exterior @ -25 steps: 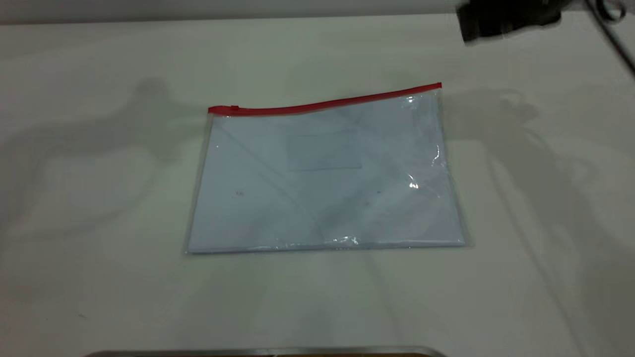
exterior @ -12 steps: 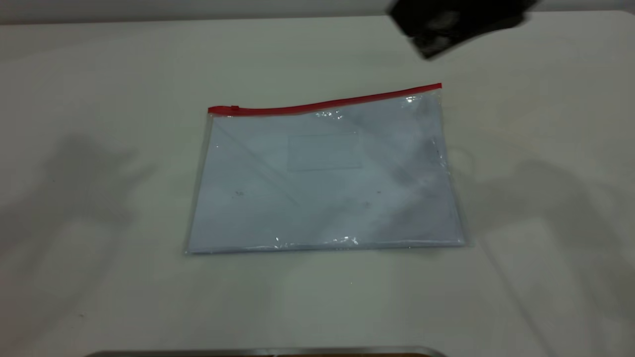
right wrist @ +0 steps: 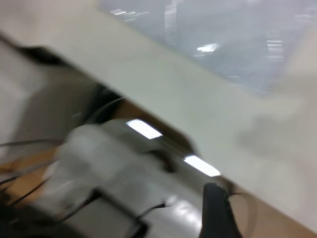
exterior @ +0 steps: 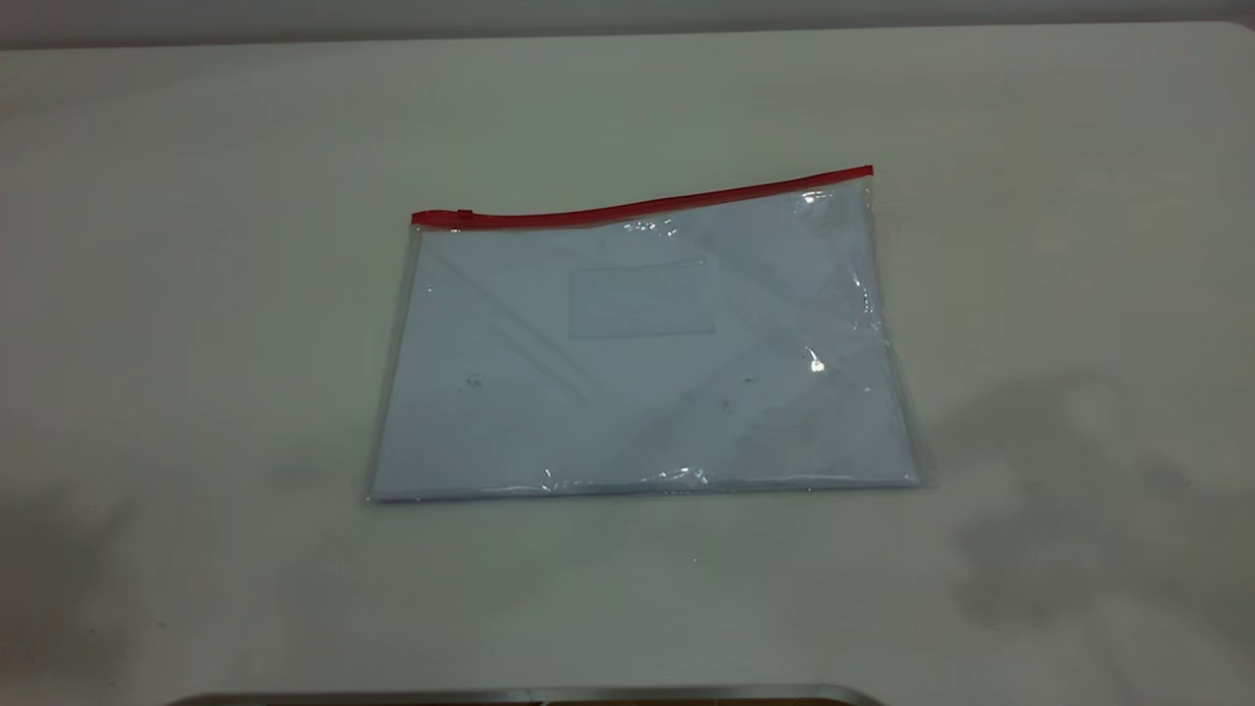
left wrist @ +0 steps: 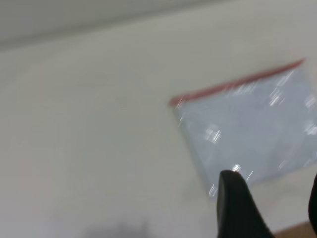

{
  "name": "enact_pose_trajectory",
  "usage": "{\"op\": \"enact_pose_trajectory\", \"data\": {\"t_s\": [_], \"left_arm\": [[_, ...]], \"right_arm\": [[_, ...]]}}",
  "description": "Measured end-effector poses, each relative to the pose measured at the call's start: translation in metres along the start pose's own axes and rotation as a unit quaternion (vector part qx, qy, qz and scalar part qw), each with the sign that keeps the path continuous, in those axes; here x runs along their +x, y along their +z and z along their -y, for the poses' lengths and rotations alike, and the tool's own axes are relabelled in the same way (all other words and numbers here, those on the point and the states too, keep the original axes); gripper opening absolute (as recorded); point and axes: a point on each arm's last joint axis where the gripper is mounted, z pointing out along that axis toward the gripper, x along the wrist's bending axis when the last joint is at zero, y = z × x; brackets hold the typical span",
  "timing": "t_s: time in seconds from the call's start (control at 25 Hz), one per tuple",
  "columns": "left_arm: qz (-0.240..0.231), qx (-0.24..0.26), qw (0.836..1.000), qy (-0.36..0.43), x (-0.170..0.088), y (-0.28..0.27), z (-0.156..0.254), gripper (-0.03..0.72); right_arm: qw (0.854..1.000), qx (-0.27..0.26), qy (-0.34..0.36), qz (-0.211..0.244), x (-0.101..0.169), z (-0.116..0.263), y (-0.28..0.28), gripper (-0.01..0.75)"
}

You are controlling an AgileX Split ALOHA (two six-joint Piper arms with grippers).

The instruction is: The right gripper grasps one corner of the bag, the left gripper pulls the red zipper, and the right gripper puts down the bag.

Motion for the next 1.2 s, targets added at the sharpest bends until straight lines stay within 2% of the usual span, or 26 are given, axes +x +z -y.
{"op": "enact_pose_trajectory", "data": {"t_s": [0.08,0.24,0.36,0.48,0.64,0.76,1.0,1.2], "left_arm": [[-0.027,0.028,0.999,-0.015,0.003,0.005,0.024,0.416],[-0.065,0.094,0.993,-0.038,0.009,0.026,0.072,0.416],[-0.061,0.135,0.988,-0.048,0.007,0.042,0.105,0.416],[-0.057,0.156,0.985,-0.054,0.004,0.05,0.134,0.416],[-0.058,0.156,0.985,-0.054,-0.001,0.053,0.162,0.416],[-0.06,0.143,0.987,-0.053,-0.004,0.052,0.177,0.416],[-0.066,0.108,0.991,-0.047,-0.009,0.05,0.198,0.416],[-0.064,0.091,0.993,-0.049,-0.012,0.052,0.216,0.416]], "right_arm": [[0.998,-0.032,0.005,0.054,0.003,0.015,-0.027,0.527],[0.989,-0.077,0.019,0.124,0.006,0.044,-0.058,0.527],[0.986,-0.075,0.021,0.144,0.007,0.071,-0.056,0.526],[0.988,-0.045,0.034,0.143,0.004,0.103,-0.034,0.526],[0.988,-0.008,0.076,0.137,0.0,0.148,0.002,0.526],[0.987,0.003,0.081,0.141,-0.002,0.172,0.017,0.526],[0.981,-0.085,0.06,0.165,-0.001,0.185,0.011,0.526],[0.979,-0.103,0.057,0.166,0.001,0.189,0.01,0.526]]}}
